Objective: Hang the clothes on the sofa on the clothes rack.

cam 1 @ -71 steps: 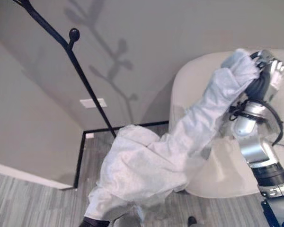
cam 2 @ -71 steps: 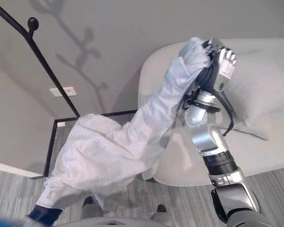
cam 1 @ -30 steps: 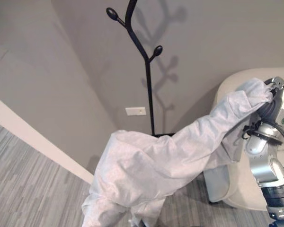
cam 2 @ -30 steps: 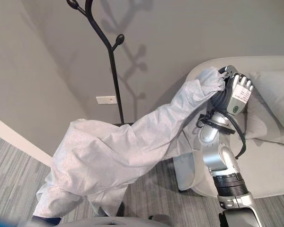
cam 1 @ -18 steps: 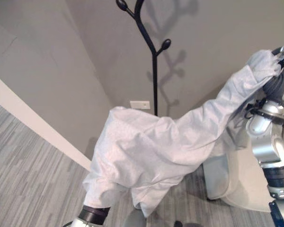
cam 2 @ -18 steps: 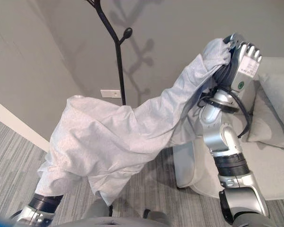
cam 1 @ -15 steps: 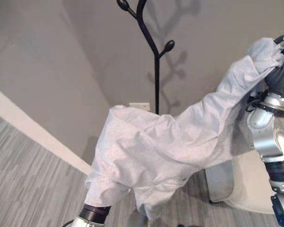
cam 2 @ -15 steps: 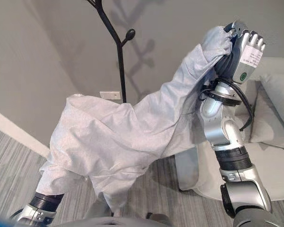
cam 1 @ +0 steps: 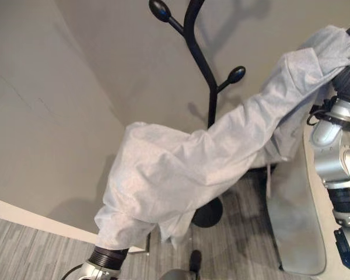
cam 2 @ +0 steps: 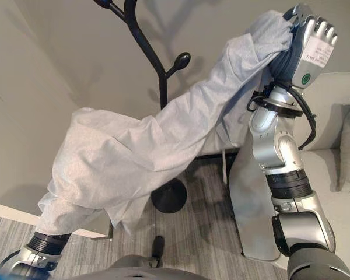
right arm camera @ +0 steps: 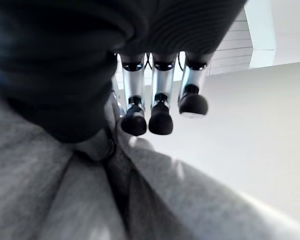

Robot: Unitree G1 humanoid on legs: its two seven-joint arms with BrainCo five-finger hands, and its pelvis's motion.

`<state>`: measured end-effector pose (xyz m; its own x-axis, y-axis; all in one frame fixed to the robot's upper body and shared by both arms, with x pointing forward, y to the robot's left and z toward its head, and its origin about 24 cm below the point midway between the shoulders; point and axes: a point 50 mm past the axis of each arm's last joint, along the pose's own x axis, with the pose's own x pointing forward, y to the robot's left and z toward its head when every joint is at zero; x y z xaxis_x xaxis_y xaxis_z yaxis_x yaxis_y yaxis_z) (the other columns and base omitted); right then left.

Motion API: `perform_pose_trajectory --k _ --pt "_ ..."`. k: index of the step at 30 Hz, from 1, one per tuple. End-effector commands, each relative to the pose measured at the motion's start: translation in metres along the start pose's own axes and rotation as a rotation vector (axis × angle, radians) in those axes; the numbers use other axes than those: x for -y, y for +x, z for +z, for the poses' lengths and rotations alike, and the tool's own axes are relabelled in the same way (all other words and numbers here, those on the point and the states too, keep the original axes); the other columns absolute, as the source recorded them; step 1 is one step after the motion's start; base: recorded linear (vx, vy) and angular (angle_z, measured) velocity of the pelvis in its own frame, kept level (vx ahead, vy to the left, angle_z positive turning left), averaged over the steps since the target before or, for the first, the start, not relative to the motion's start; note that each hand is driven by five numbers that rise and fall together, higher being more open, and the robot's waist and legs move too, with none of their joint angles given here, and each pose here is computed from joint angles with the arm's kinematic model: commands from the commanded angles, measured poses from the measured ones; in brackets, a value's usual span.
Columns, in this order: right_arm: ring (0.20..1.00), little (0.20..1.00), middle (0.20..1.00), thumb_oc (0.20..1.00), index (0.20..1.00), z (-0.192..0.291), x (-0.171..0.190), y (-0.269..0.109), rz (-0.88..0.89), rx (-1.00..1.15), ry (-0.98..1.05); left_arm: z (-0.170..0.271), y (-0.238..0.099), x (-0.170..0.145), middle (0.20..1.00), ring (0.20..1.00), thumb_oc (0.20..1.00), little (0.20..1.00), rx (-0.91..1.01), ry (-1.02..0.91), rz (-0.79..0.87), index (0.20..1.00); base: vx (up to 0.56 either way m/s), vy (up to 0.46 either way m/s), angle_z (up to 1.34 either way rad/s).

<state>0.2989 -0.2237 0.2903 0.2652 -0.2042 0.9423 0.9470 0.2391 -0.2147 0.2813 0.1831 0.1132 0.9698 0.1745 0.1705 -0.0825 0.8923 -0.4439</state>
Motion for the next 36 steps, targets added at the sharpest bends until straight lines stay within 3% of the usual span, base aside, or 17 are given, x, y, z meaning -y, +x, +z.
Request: perform_pose_trajectory --k 1,7,14,20,29,36 --pt "0.200 0.200 0.200 0.200 0.200 0.001 0.025 0.049 -0.124 0.111 -0.106 0.041 0.005 -0.015 0.200 0.200 0.200 0.200 0.149 0.147 -0.027 0.200 0.07 0.026 -0.18" --pt "0.200 0.200 0.200 0.200 0.200 0.004 0.034 0.070 -0.108 0.193 -0.169 0.071 0.010 -0.029 0.200 0.200 0.200 0.200 0.179 0.255 -0.057 0.200 0.04 0.008 -0.07" --pt "0.200 0.200 0.200 0.200 0.200 0.006 0.024 0.083 0.001 0.201 -0.106 0.107 0.026 -0.028 0.200 0.200 0.200 0.200 0.210 0.375 -0.113 0.200 0.03 0.002 0.05" --pt "0.200 0.200 0.200 0.200 0.200 0.009 0.002 0.096 0.153 0.152 -0.035 0.126 0.067 -0.001 0.200 0.200 0.200 0.200 0.250 0.482 -0.122 0.200 0.03 0.003 0.13" --pt "0.200 0.200 0.200 0.200 0.200 -0.002 -0.024 0.129 0.243 -0.059 -0.089 0.106 0.119 0.056 0.200 0.200 0.200 0.200 0.189 0.475 -0.127 0.200 0.04 0.015 0.03" --pt "0.200 0.200 0.200 0.200 0.200 -0.035 -0.009 0.151 0.228 -0.230 -0.227 0.108 0.144 0.080 0.200 0.200 0.200 0.200 0.162 0.462 -0.072 0.200 0.04 0.017 0.07"
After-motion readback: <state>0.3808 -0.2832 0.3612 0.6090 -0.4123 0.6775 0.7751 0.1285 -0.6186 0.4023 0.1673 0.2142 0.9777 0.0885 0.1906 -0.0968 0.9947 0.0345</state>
